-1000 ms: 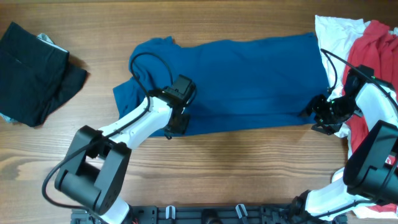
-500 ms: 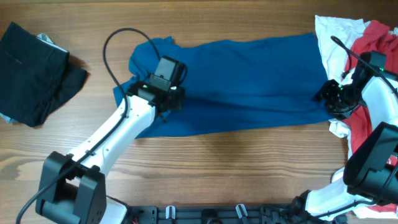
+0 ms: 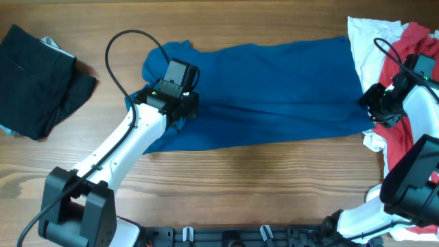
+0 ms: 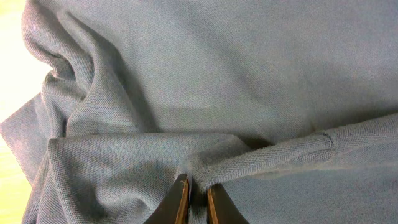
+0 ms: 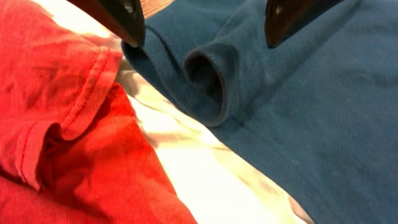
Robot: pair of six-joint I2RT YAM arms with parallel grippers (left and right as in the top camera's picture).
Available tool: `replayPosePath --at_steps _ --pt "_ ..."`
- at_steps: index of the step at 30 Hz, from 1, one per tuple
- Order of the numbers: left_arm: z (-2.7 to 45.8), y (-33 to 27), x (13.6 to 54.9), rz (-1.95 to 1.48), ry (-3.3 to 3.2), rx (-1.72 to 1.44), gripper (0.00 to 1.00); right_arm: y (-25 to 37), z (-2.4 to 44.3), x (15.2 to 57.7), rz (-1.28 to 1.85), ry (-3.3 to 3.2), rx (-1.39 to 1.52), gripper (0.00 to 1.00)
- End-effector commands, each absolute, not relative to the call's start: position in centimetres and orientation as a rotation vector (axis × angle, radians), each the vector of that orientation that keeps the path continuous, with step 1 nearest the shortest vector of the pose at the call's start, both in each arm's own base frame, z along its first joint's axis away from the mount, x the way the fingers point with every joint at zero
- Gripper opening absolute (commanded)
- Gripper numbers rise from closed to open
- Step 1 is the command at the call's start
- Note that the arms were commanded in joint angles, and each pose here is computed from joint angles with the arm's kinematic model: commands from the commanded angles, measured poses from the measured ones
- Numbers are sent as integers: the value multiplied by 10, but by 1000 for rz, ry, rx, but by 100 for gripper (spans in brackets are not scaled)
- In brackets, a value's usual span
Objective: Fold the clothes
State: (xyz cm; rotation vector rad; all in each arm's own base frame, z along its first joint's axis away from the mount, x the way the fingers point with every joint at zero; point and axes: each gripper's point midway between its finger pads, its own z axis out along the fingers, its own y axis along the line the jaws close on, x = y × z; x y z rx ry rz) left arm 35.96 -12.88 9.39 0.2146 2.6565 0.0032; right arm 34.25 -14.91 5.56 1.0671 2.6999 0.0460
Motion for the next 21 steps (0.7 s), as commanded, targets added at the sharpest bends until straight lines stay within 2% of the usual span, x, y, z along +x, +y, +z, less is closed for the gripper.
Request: replayPosePath --at_steps 1,4,6,9,12,16,17,20,21 --pt "99 -130 363 -16 2642 188 11 -139 39 347 132 2761 992 53" --pt "99 -130 363 -16 2642 188 11 -133 28 344 175 2798 977 49" --pt "99 -130 363 -17 2642 187 11 -131 20 341 179 2814 985 43" --pt "100 -131 365 -21 2635 185 11 -123 20 350 264 2793 938 18" --pt "100 -131 365 -24 2634 176 11 -112 28 369 406 2721 888 4" --pt "100 -131 365 -30 2636 151 11 -116 37 394 451 2606 882 7" --pt "100 -131 365 -33 2636 145 12 -119 40 401 448 2574 887 11" --pt "100 -134 364 -56 2641 147 12 -124 46 413 446 2516 880 37" --pt "100 -134 364 -57 2641 147 12 -122 46 414 457 2512 875 39"
